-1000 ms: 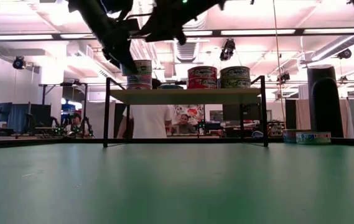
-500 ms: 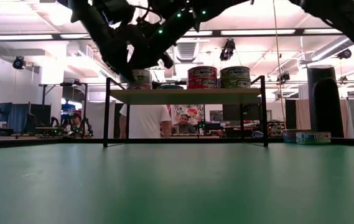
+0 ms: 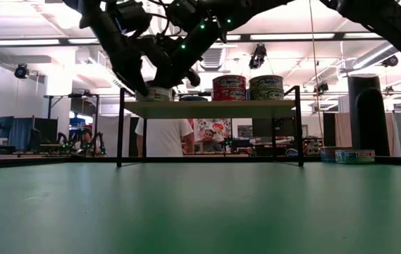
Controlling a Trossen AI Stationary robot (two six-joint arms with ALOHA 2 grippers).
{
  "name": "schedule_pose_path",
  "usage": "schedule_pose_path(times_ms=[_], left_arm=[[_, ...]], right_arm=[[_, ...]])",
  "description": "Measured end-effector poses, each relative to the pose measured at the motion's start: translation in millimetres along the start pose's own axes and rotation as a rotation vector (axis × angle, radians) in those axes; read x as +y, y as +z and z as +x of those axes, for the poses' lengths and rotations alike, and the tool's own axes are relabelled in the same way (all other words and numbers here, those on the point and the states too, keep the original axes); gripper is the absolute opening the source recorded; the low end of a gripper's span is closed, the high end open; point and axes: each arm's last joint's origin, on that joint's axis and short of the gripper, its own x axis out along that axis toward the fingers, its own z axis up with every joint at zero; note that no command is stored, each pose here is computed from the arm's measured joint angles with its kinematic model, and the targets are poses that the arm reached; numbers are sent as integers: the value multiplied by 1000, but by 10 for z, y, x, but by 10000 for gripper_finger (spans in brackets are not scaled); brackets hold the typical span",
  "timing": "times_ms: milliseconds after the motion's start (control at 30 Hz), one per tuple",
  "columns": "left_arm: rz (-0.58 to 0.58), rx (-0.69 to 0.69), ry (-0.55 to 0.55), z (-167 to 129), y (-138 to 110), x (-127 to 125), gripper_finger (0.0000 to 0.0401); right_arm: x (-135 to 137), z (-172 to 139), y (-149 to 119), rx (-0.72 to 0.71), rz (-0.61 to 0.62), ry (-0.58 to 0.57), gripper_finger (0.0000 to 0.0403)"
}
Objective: Stack canned seafood by type on shelf
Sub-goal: Put the left green white tuna can on the shelf
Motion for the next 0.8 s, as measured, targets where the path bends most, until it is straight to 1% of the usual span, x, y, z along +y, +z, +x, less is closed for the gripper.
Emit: schedule_pose_path(times_ms=[100, 233, 300, 400, 500, 567, 667, 800], left_arm=[[-18, 19, -9, 27, -14, 6, 400], [-21, 28, -12, -17, -1, 8, 400], [-23, 32, -14, -117, 22, 13, 400], [-23, 37, -20, -372, 104, 33, 400], [-30, 88, -84, -607, 143, 26, 400], [-48, 49, -121, -765, 190, 13, 400], [-68, -54, -163, -1004, 199, -23, 400], [-104, -179, -167, -1323, 133, -91, 398]], right_arm=[[-11, 1, 1, 0, -2, 1, 40], [-10, 3, -3, 3, -2, 4, 39], [-10, 4, -6, 4, -2, 3, 39], [-10, 4, -7, 5, -2, 3, 38], [-9, 18, -6, -6, -1, 4, 38], [-8, 29, 9, -30, 2, 6, 38], [-12, 58, 17, -69, 7, 9, 38], [-17, 69, 33, -102, 10, -21, 38]])
